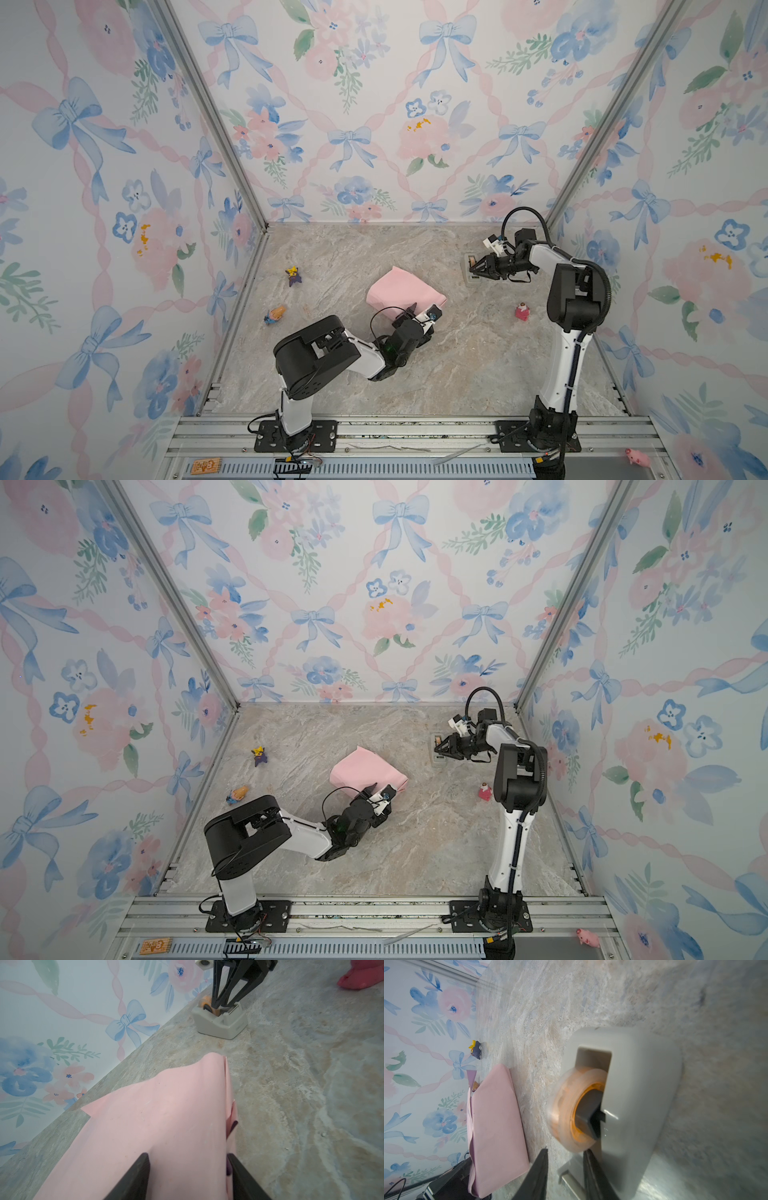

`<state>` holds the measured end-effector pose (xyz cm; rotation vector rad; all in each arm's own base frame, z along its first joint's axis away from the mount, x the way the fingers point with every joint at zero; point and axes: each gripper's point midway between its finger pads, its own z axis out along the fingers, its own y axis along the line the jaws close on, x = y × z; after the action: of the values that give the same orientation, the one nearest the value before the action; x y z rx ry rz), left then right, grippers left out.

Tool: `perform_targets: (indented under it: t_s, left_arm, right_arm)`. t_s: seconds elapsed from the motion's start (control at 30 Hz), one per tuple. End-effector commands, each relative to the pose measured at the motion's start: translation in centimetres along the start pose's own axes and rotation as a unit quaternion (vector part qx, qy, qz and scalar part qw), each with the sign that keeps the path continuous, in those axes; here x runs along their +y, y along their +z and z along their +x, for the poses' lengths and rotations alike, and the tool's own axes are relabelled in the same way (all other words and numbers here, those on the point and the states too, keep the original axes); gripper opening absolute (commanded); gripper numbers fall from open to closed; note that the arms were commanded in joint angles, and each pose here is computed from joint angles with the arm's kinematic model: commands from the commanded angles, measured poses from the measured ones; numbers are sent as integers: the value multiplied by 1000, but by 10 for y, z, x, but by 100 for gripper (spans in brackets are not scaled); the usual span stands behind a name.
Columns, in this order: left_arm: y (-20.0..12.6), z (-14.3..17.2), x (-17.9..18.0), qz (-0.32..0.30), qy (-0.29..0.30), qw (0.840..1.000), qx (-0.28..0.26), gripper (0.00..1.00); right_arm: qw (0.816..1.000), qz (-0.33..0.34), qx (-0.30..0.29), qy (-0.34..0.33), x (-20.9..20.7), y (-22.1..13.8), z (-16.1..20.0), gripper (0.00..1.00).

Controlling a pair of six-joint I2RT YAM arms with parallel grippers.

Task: Wrap a gift box in wrapping paper
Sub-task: Tear off the tape with the cutter.

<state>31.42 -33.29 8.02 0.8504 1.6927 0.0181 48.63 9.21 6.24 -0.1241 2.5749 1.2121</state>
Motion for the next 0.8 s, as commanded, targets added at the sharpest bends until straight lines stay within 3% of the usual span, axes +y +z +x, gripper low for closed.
perform_targets:
  t_s: [0.0,0.77]
  left_arm:
    - [-5,85,-23,43,49,990,125,60]
    - [-4,86,-23,43,51,990,126,60]
  right_arm:
    - [1000,-14,23,16,-2,10,9,31]
    - [997,-62,13,33,5,6,7,14]
